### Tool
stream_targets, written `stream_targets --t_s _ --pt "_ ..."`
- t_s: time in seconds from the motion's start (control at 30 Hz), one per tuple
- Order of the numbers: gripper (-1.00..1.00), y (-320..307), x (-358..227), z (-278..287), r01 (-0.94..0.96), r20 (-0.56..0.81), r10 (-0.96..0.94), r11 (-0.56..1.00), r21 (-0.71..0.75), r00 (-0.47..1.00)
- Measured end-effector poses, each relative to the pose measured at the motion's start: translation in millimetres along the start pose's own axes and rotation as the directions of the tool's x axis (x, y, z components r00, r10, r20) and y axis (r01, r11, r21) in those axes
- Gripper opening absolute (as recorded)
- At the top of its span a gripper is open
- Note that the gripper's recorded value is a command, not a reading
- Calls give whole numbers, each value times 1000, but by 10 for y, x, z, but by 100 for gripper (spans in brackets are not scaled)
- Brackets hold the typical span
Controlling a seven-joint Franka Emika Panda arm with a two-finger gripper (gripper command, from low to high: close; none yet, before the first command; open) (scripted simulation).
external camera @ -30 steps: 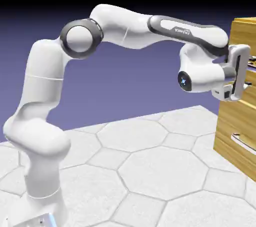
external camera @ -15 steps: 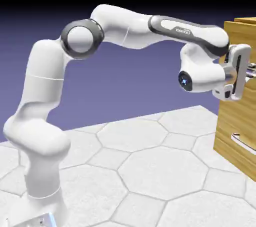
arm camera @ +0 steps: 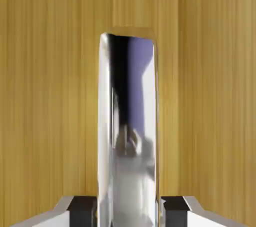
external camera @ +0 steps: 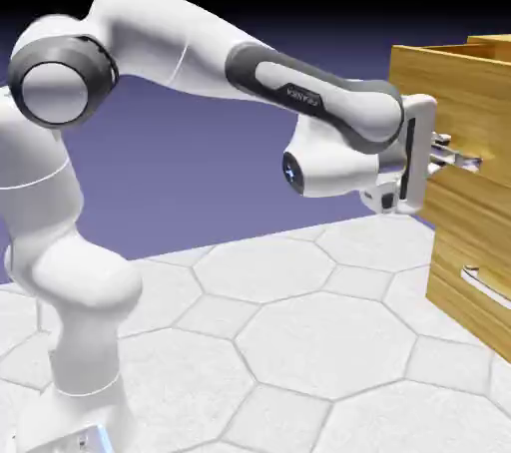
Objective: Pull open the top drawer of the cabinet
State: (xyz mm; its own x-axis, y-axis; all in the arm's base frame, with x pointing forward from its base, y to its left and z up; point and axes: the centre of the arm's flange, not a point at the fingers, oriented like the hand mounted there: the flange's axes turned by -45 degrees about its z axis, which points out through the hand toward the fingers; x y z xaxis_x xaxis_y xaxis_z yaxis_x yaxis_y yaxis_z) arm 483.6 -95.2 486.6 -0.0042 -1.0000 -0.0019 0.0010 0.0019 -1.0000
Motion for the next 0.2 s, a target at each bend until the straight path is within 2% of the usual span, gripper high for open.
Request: stream_targets --t_s 0.07,0.1,0.2 --pt "-100 0 0 -209 -1 0 1 1000 0 1000" --pt "100 0 1 -262 -1 0 1 1000 0 1000" --pt "100 -16 -15 -290 -1 5 1 1000 4 1000"
